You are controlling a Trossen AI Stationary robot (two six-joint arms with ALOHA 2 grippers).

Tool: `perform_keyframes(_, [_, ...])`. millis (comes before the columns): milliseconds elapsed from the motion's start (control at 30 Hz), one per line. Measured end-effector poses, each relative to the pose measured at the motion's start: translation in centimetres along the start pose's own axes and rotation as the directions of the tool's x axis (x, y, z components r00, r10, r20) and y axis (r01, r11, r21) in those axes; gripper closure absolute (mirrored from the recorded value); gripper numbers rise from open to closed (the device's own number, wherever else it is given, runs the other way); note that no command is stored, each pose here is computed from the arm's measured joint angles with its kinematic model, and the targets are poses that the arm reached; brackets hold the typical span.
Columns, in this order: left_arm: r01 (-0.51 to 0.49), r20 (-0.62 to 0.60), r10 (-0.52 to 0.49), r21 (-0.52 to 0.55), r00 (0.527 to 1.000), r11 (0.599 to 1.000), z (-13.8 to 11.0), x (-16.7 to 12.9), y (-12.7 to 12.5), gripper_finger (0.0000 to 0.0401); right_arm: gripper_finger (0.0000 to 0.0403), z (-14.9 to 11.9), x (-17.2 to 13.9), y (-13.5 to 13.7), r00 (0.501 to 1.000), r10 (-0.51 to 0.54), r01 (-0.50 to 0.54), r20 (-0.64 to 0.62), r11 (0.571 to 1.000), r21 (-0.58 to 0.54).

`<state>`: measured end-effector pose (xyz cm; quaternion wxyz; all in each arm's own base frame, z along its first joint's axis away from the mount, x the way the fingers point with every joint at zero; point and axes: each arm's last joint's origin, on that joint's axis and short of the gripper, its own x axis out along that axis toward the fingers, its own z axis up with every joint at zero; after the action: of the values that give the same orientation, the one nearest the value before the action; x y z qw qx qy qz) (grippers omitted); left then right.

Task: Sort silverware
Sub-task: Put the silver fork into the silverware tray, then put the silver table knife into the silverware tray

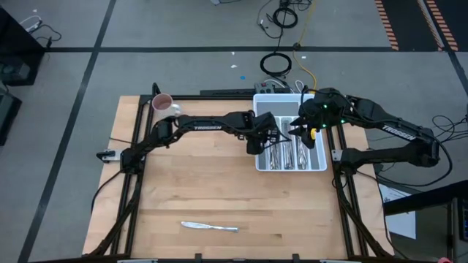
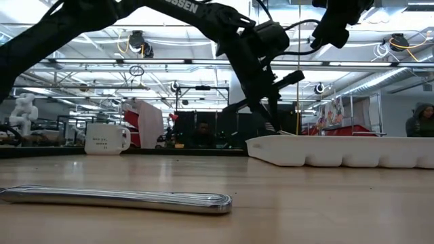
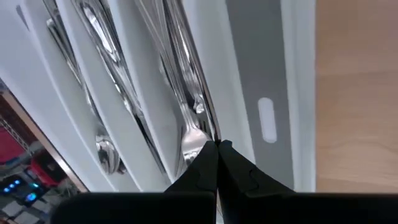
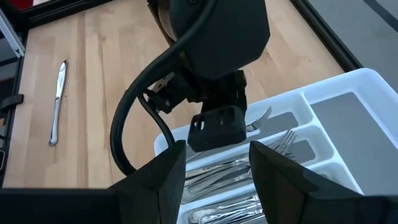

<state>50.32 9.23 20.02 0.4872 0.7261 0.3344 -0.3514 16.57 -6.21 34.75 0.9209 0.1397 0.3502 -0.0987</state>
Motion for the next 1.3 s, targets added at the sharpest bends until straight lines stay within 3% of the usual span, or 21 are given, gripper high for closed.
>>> perform_keyframes(300, [-0.043, -0.002, 0.043, 0.1, 0.999, 0.994, 0.0, 0.7, 0.2, 0.0401, 0.0234, 0.0, 0.0, 0.0, 1.0, 0.0, 0.0, 0.0, 1.0, -0.017])
perform_keyframes(600, [-0.092, 0.018, 0.091, 0.1, 0.996, 0.991, -0.1, 1.1, 0.4, 0.0401, 0.0234, 0.0, 0.0, 0.0, 1.0, 0.001, -0.001, 0.0, 0.999, -0.046])
perform_keyframes(800, [-0.056, 0.052, 0.051, 0.092, 0.997, 0.994, 0.4, 2.8, -0.3, 0.0401, 0.0234, 0.0, 0.0, 0.0, 1.0, 0.001, -0.001, 0.0, 0.999, -0.047])
perform_keyframes(867, [-0.097, 0.039, 0.093, 0.086, 0.995, 0.992, 0.2, 3.0, 0.0, 0.0398, 0.0234, 0.0, 0.0, 0.0, 1.0, 0.001, -0.001, 0.0, 0.999, -0.045])
perform_keyframes(1033, [-0.154, 0.004, 0.156, -0.153, 0.988, 0.976, -0.2, 2.3, 0.7, 0.0375, 0.0234, -0.1, 0.0, 0.0, 1.0, -0.002, 0.001, -0.008, 0.999, -0.039])
perform_keyframes(1100, [-0.184, -0.022, 0.186, -0.283, 0.982, 0.941, -0.6, 0.6, 1.4, 0.0371, 0.0234, -0.1, 0.0, 0.0, 1.0, -0.008, 0.007, -0.007, 0.999, -0.035])
perform_keyframes(1200, [-0.278, -0.129, 0.247, -0.499, 0.96, 0.82, -1.3, -4.1, 3.0, 0.0373, 0.0234, -0.1, 0.0, -0.1, 1.0, -0.029, 0.029, -0.011, 0.999, -0.032])
perform_keyframes(1267, [-0.348, -0.217, 0.274, -0.653, 0.937, 0.673, -1.5, -7.7, 3.8, 0.0375, 0.0234, -0.1, 0.0, -0.1, 1.0, -0.029, 0.029, -0.01, 0.999, -0.023])
perform_keyframes(1300, [-0.366, -0.245, 0.281, -0.742, 0.928, 0.562, -1.6, -9.7, 4.1, 0.0375, 0.0234, -0.1, 0.0, -0.1, 1.0, -0.028, 0.028, -0.009, 0.999, -0.015])
